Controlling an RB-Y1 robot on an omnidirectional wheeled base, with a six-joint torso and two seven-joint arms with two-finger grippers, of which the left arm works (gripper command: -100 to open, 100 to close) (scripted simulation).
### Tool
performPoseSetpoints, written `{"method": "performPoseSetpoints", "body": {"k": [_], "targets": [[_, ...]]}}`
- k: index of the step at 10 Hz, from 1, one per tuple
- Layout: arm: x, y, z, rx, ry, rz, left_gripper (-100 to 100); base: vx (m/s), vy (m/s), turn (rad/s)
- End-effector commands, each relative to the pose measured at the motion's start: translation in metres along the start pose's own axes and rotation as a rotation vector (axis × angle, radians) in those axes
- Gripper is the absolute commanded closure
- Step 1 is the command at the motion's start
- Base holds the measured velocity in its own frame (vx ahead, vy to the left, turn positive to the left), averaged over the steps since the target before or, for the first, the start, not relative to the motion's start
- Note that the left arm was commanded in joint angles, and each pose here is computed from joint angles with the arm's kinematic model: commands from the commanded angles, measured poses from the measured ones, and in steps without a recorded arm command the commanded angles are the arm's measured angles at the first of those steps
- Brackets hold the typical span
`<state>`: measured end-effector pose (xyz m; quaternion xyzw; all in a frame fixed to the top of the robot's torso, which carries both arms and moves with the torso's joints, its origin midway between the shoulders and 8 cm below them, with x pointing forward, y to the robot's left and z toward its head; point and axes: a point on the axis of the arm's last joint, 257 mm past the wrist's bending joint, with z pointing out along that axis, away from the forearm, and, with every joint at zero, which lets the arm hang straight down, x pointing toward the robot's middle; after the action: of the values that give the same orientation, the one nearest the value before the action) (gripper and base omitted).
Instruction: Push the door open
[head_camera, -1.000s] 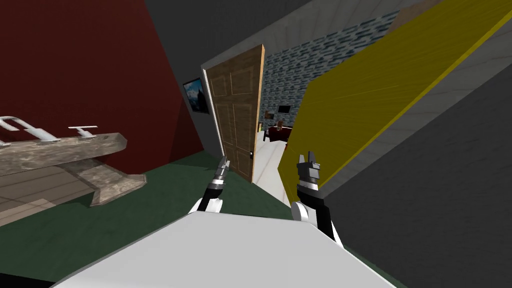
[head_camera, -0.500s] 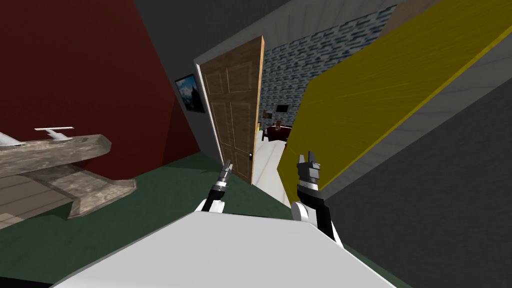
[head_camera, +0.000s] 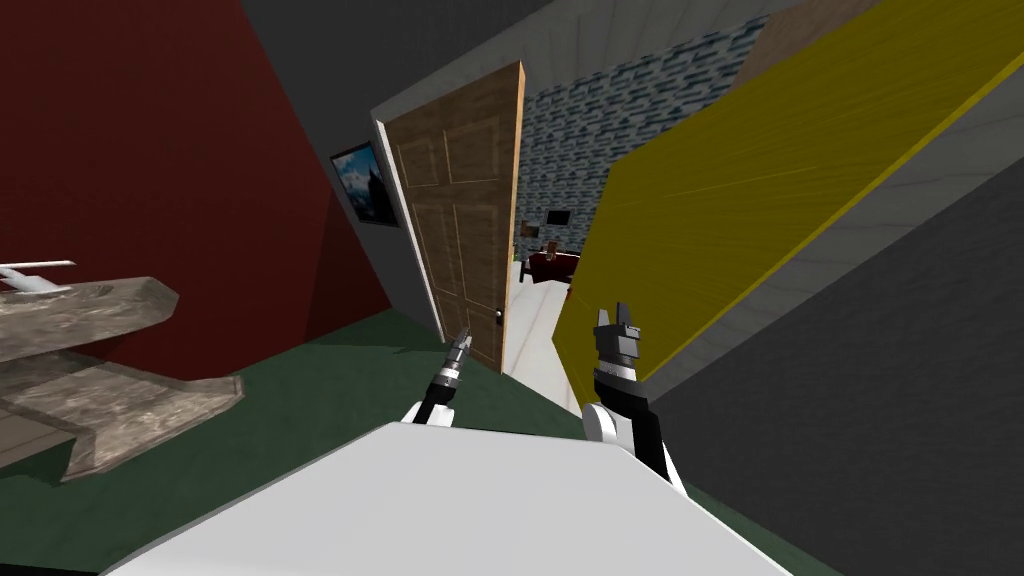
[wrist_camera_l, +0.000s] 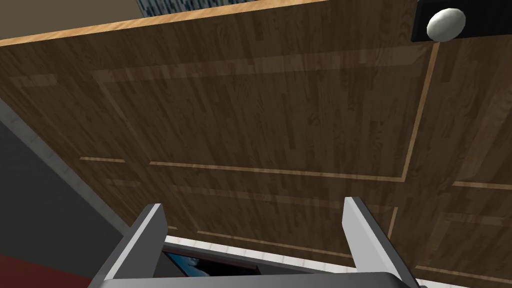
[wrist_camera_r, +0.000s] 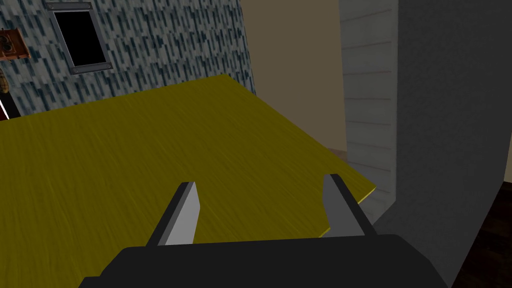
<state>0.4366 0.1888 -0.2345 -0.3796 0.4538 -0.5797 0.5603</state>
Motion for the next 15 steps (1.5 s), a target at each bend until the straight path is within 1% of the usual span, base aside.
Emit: {"method": "performPoseSetpoints", "body": {"k": [1,2,3,5,11,15], "targets": [[0.006,0.015,-0.0027,-0.030,0.016,-0.010,-100,0.092,0.053,-0.103],[0.011,0.024,-0.0044,-0.045,0.026,-0.015,-100,0.082,0.066,-0.081],[0.011,0.025,-0.0050,-0.047,0.026,-0.015,-100,0.056,0.043,-0.023],[0.020,0.043,-0.0099,-0.082,0.044,-0.027,-100,0.070,0.034,-0.065],[0.046,0.089,-0.0268,-0.176,0.094,-0.055,-100,0.083,0.051,-0.077],[0.061,0.112,-0.0379,-0.226,0.122,-0.071,-100,0.083,0.060,-0.060]]}}
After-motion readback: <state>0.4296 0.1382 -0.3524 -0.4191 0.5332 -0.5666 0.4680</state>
